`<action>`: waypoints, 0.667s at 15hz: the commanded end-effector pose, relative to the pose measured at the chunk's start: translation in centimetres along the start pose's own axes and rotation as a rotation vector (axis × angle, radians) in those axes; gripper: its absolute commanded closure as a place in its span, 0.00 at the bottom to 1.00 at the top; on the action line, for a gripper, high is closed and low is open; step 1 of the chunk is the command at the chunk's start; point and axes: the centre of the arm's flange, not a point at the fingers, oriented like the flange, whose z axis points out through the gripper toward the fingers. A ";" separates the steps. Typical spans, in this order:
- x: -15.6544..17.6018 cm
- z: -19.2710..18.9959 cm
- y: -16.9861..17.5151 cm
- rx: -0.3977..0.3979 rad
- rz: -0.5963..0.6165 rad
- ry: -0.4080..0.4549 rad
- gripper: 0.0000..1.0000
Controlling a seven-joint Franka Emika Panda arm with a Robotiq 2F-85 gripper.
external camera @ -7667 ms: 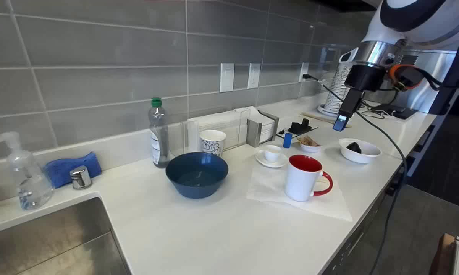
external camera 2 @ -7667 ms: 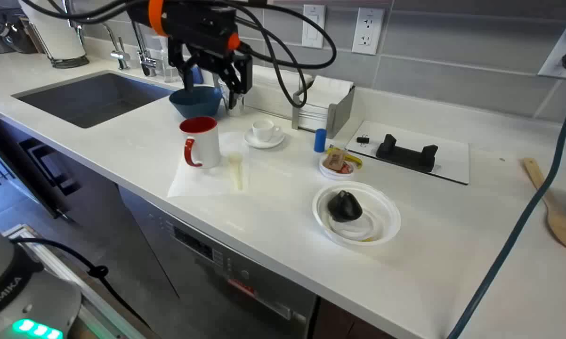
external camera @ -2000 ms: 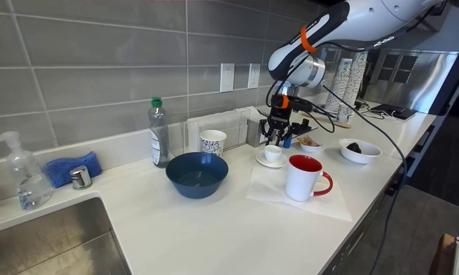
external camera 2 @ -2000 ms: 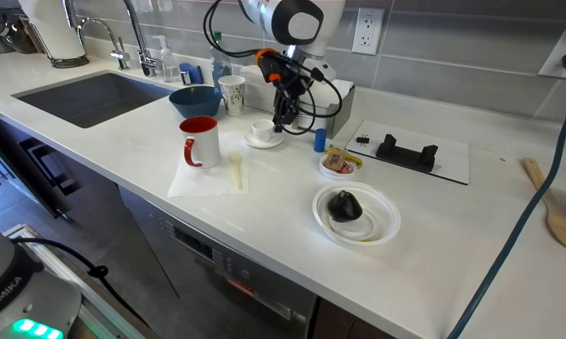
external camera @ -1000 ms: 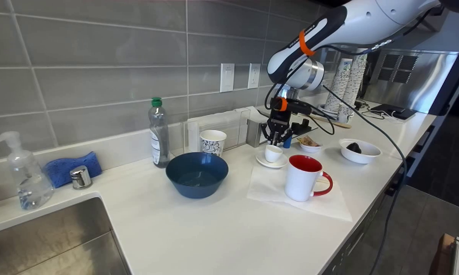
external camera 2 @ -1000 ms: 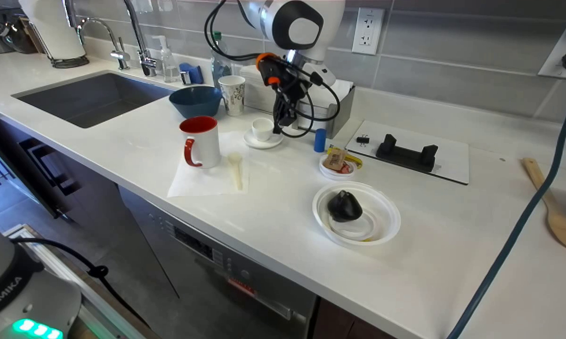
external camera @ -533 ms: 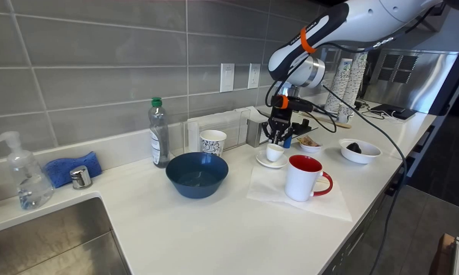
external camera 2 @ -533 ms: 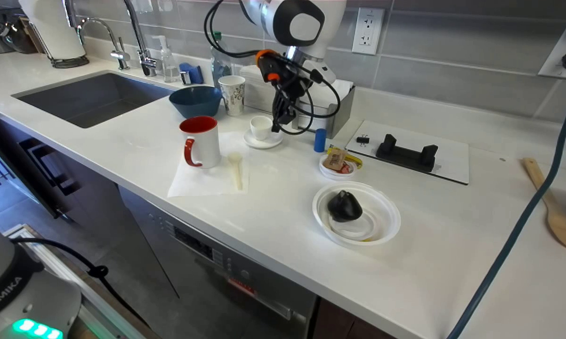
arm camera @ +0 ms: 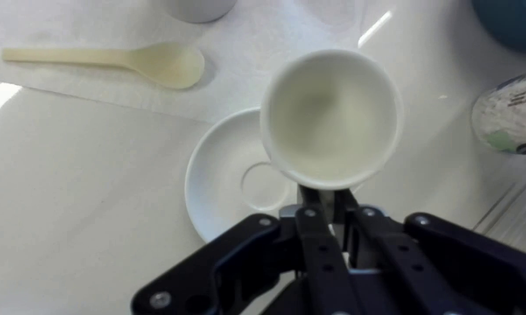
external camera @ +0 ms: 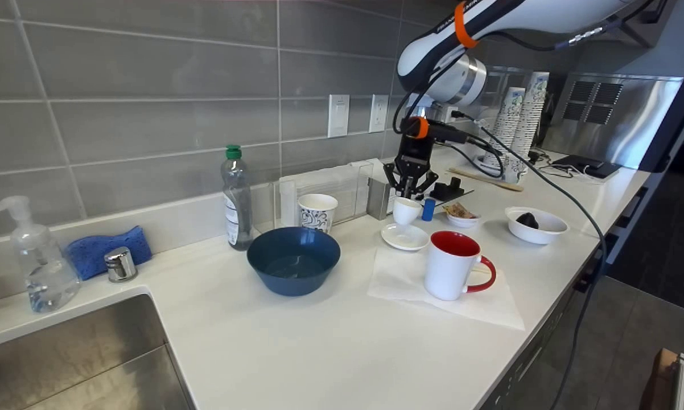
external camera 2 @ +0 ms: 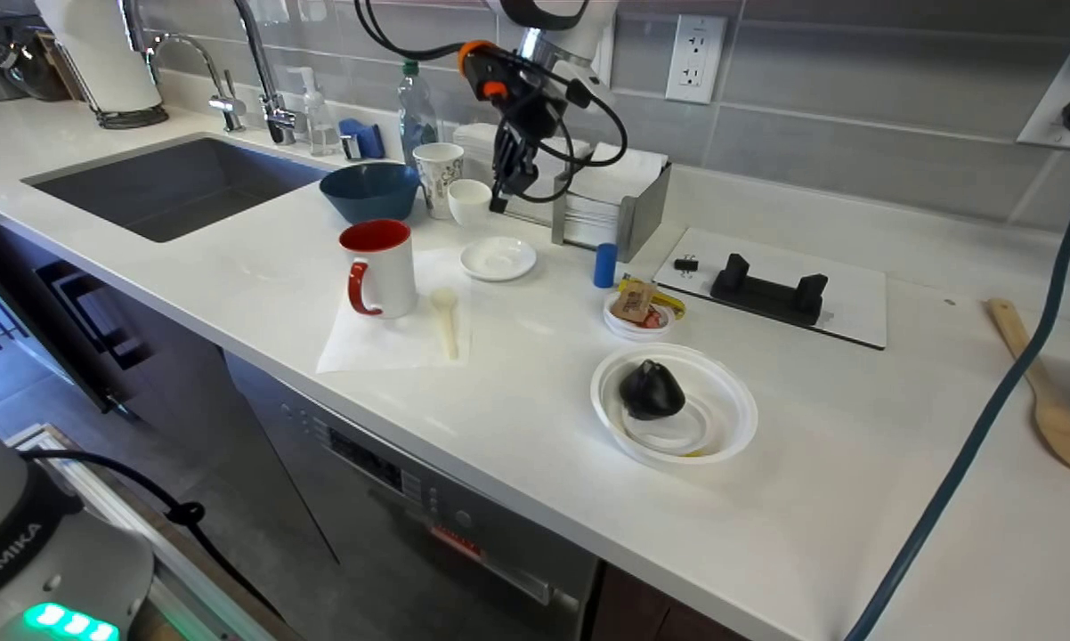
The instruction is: Remove the mug from the plate and put it on the counter
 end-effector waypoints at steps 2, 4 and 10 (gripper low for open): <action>-2.3 -0.6 -3.0 -0.044 -0.018 0.010 0.97; -3.1 0.1 -3.8 -0.060 -0.036 0.005 0.97; -5.0 2.6 -4.9 -0.116 -0.096 0.005 0.97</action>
